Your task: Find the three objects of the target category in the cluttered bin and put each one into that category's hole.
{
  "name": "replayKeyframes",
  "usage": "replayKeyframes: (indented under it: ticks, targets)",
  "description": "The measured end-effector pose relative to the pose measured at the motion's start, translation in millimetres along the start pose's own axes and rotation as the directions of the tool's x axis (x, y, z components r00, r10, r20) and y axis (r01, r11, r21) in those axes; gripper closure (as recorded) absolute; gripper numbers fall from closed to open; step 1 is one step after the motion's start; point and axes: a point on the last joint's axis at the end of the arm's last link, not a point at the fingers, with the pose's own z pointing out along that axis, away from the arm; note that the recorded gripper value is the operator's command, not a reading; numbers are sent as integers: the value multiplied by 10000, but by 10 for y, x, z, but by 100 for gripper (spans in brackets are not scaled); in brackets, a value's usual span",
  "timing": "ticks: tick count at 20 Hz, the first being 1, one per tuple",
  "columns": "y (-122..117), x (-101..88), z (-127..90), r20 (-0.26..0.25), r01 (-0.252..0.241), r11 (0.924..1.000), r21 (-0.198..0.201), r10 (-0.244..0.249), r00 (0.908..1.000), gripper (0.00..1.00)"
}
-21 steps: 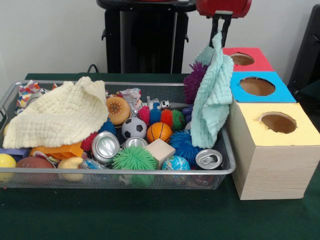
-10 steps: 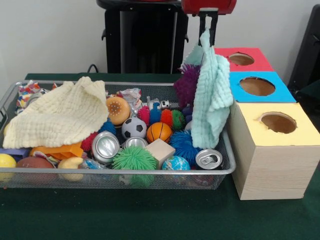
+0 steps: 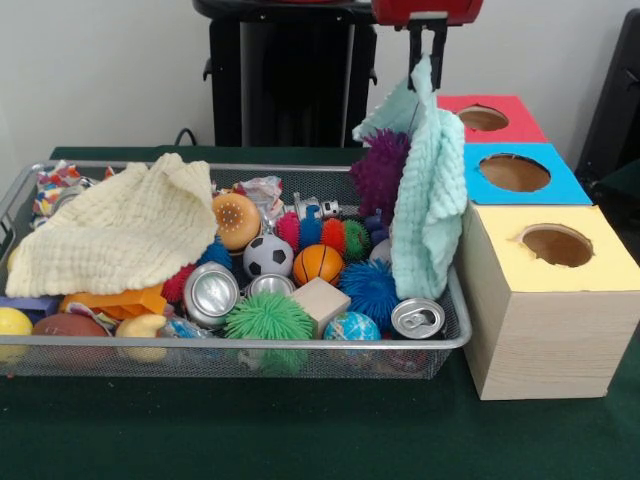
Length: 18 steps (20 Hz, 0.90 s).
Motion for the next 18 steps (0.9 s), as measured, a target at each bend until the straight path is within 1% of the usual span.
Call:
replayKeyframes:
  ticks: [5,11,12,15,18]
  targets:
    - [55,-33,-35,109,156,9998,-78,-155,9998,100]
    - [18,-62,-37,135,112,9998,-151,-110,9998,100]
    - [-40,-82,-40,153,22,9998,-189,-19,9999,0]
    - [-64,-90,-42,162,-17,9998,-197,20,9999,0]
    - [-149,-118,-46,186,-149,9996,-252,154,9997,0]
